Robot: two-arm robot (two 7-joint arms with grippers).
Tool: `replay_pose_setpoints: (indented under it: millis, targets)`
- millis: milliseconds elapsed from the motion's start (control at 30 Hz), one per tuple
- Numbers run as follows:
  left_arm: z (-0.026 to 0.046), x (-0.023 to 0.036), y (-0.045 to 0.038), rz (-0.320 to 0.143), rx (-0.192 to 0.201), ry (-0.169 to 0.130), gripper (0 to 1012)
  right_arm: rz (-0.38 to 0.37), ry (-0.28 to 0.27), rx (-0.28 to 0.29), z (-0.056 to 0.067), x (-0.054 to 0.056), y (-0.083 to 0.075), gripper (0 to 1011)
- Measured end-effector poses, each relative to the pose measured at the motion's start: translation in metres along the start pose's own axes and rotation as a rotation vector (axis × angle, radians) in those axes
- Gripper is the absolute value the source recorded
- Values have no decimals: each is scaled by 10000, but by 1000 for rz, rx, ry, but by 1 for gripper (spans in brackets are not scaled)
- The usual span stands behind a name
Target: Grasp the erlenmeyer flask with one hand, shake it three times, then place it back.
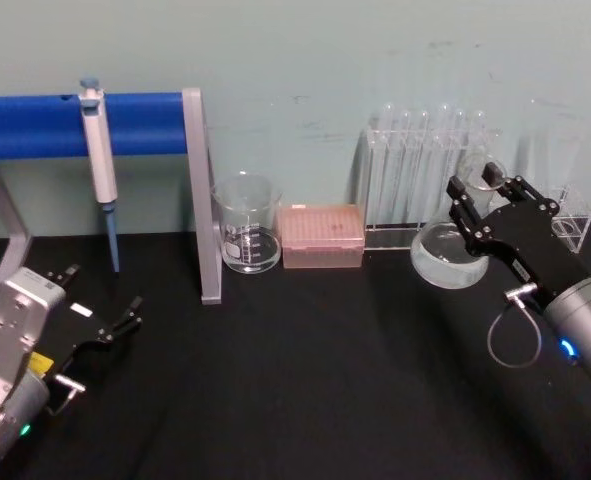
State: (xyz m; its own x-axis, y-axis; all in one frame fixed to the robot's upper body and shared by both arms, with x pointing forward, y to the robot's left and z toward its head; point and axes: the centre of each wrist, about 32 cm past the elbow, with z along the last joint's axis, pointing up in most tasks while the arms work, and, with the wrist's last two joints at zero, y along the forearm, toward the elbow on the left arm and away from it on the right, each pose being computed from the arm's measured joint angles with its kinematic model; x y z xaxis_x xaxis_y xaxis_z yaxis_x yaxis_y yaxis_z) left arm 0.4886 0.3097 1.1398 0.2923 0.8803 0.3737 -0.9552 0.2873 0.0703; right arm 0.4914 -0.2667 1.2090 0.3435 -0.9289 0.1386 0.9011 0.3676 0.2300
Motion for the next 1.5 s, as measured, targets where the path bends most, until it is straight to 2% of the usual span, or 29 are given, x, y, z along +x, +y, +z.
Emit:
replay_pose_setpoints:
  millis: [267,500,733,800,833,1067,1367,1500]
  targets:
    - [1,0,0,0,0,0,1001,-1,3,-4,-12,20,-5,449]
    - [0,0,0,0,0,0,1001,58,15,-3,-16,-8,20,449]
    - [0,0,0,0,0,0,1001,164,37,7,-13,-88,63,449]
    - [0,0,0,0,0,0,1001,223,48,17,-12,-137,87,449]
    - [0,0,0,0,0,0,1001,223,48,17,-12,-137,87,449]
    - [0,0,0,0,0,0,1001,365,79,50,-5,-232,159,449]
    - [0,0,0,0,0,0,1001,474,96,62,-8,-286,204,449]
    - [0,0,0,0,0,0,1001,496,100,61,-10,-298,203,449]
